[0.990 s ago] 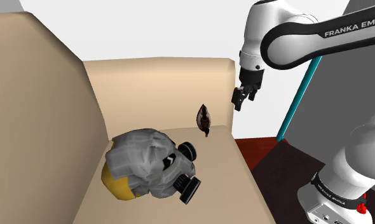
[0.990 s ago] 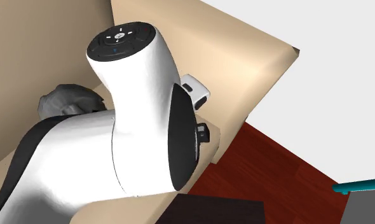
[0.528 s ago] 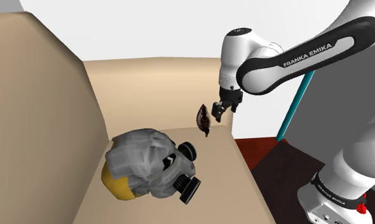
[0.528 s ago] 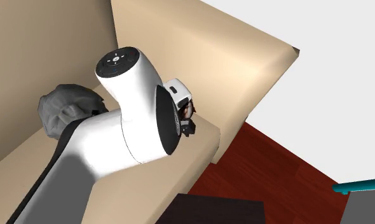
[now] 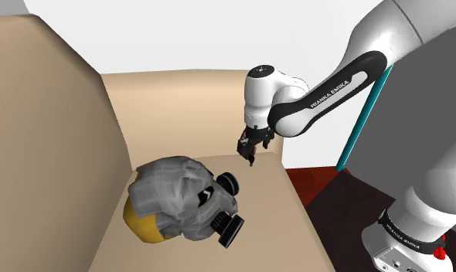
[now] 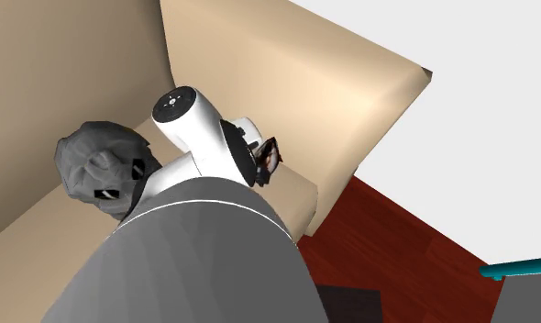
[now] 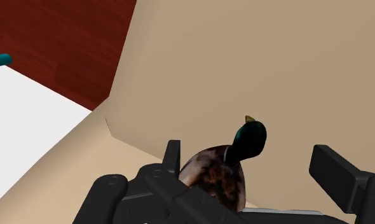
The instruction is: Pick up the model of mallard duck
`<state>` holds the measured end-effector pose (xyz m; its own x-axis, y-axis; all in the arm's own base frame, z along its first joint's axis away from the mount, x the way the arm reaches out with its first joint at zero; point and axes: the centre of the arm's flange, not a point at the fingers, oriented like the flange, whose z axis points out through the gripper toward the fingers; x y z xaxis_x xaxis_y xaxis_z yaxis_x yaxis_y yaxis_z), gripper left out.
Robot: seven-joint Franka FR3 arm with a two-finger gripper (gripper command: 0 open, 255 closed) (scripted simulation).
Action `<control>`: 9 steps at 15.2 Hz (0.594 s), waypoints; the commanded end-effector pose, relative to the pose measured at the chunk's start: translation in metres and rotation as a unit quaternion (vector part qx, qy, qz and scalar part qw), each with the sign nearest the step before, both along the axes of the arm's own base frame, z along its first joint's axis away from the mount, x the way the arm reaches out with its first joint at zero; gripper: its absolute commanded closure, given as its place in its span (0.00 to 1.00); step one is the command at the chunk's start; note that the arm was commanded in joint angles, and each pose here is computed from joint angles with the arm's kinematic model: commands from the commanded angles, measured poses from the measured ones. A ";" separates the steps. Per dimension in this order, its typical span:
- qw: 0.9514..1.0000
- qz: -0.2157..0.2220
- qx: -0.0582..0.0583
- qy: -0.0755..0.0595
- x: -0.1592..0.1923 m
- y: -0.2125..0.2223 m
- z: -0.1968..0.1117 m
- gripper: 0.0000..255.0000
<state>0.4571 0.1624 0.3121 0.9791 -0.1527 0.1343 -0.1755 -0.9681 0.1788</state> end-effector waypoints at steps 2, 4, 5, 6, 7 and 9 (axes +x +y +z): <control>1.000 -0.004 -0.001 -0.003 0.006 0.004 -0.015 0.00; 1.000 -0.004 -0.001 -0.003 0.006 0.004 -0.026 0.00; 1.000 -0.004 -0.001 -0.003 0.006 0.004 -0.031 0.00; 1.000 -0.004 -0.001 -0.003 0.006 0.004 -0.036 0.00; 1.000 -0.004 -0.001 -0.003 0.006 0.004 -0.044 0.00; 1.000 -0.004 -0.001 -0.003 0.006 0.004 -0.044 0.00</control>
<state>0.4627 0.1662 0.2693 0.9771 -0.1601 0.1400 -0.1840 -0.9665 0.1789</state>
